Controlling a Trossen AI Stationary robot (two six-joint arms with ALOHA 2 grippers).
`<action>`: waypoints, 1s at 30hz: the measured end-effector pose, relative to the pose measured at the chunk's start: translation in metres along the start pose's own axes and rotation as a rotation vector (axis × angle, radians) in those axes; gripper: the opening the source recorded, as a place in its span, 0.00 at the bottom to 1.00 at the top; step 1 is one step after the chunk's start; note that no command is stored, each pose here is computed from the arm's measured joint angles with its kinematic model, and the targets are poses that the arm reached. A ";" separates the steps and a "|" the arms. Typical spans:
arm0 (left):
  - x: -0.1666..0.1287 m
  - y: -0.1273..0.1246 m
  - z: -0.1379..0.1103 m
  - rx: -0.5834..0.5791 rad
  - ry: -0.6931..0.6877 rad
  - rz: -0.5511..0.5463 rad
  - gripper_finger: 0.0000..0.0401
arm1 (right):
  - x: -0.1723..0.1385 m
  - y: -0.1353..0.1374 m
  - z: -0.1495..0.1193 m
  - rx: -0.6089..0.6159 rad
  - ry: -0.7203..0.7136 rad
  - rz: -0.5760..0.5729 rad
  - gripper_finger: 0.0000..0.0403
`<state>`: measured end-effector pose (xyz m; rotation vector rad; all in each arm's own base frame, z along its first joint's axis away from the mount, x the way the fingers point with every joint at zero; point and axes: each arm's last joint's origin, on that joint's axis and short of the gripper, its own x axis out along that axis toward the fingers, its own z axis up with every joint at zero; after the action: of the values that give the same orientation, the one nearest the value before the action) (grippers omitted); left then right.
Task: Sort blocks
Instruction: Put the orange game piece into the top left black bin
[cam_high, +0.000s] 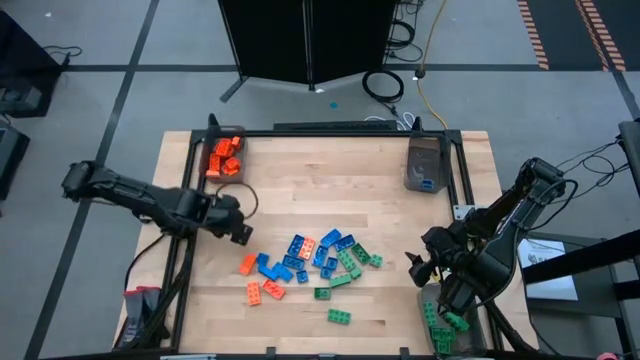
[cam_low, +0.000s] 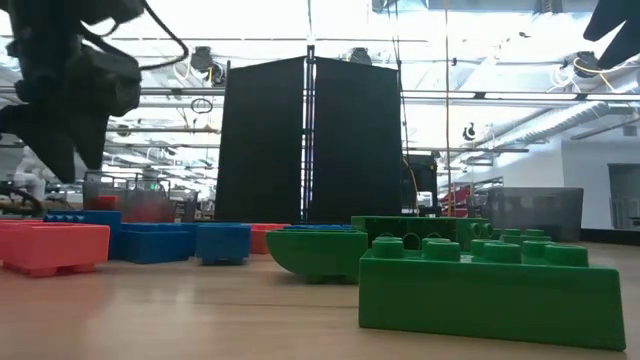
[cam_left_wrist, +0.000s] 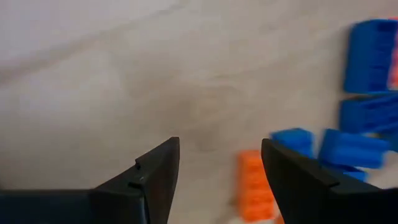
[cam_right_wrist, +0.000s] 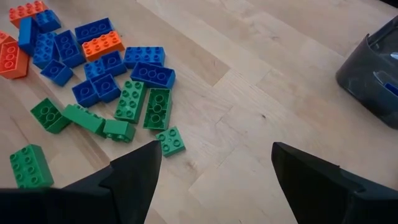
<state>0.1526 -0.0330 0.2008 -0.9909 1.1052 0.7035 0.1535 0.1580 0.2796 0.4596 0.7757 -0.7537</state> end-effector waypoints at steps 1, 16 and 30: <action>0.001 -0.004 -0.003 -0.009 -0.008 -0.020 0.57 | 0.000 0.000 0.000 0.000 0.000 0.000 0.74; 0.041 -0.055 -0.058 0.112 0.081 0.042 0.57 | 0.000 0.000 0.000 -0.017 -0.001 -0.002 0.74; 0.058 -0.056 -0.062 0.094 0.049 0.200 0.57 | 0.000 -0.001 0.000 -0.034 0.012 -0.008 0.74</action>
<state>0.1949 -0.1134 0.1546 -0.8287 1.2813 0.7832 0.1529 0.1577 0.2794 0.4316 0.8009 -0.7444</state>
